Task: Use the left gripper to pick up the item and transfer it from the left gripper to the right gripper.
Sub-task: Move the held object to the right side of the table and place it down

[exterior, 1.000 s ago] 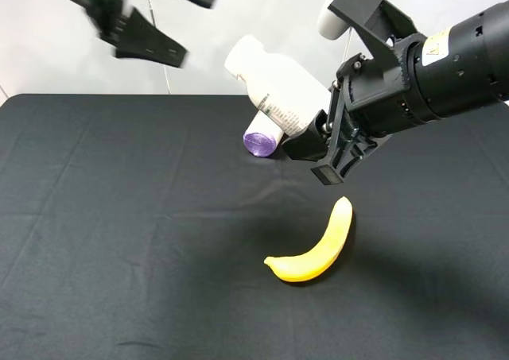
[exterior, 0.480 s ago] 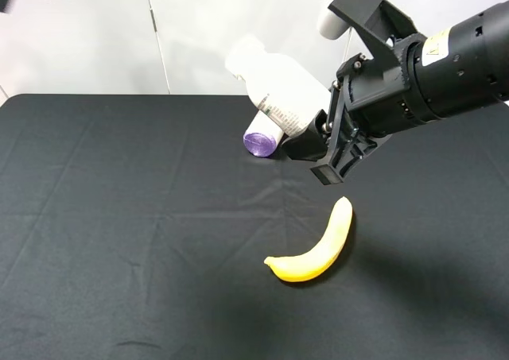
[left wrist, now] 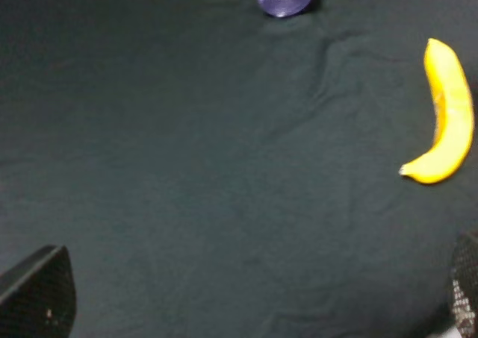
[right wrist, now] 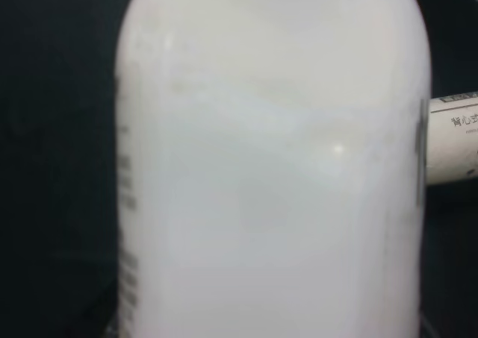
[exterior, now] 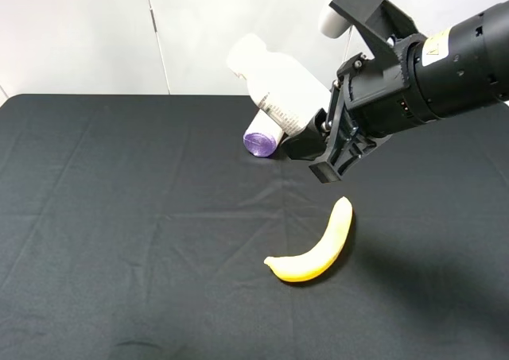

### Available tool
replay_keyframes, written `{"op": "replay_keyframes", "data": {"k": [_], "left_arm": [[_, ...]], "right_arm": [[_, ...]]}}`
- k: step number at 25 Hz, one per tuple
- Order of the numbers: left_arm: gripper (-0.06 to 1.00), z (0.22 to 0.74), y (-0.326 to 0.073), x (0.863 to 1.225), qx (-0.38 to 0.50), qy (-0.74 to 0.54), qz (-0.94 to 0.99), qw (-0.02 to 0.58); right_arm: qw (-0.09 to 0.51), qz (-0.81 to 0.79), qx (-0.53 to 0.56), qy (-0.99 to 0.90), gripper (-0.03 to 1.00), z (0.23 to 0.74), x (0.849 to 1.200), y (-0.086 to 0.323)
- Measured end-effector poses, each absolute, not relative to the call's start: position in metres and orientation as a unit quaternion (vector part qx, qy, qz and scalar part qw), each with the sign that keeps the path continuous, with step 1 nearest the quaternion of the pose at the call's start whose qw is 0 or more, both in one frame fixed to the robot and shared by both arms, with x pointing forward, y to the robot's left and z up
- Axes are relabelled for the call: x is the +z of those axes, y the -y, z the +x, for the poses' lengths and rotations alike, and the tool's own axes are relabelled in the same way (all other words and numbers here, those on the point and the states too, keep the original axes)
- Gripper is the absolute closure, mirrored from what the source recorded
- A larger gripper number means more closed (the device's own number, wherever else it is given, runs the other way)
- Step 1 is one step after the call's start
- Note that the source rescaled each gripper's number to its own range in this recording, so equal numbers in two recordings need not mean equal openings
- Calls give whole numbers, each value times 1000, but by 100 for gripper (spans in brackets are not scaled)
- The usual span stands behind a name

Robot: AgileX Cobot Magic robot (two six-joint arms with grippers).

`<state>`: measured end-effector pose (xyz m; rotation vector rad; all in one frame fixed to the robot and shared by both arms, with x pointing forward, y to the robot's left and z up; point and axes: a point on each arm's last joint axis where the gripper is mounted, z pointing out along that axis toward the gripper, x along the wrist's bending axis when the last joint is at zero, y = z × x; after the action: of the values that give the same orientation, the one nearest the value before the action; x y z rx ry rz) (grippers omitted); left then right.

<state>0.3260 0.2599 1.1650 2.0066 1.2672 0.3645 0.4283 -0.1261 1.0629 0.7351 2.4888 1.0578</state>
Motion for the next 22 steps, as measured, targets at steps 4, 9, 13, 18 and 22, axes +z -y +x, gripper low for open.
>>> {"op": "replay_keyframes", "data": {"k": [4, 9, 13, 18, 22], "left_arm": [[-6, 285, -269, 1140, 194, -485, 772, 361], [-6, 239, -276, 1099, 239, -477, 758, 376], [-6, 216, -278, 1064, 260, -474, 743, 395], [-6, 217, -283, 1042, 249, -514, 732, 372], [-6, 225, -291, 1038, 280, -552, 699, 358]], "right_arm": [[167, 263, 373, -874, 91, 428, 1063, 126], [166, 265, 373, -874, 91, 428, 1063, 126], [164, 268, 374, -873, 91, 428, 1063, 126], [159, 280, 375, -869, 91, 428, 1063, 126], [158, 281, 375, -869, 91, 428, 1063, 126]]}}
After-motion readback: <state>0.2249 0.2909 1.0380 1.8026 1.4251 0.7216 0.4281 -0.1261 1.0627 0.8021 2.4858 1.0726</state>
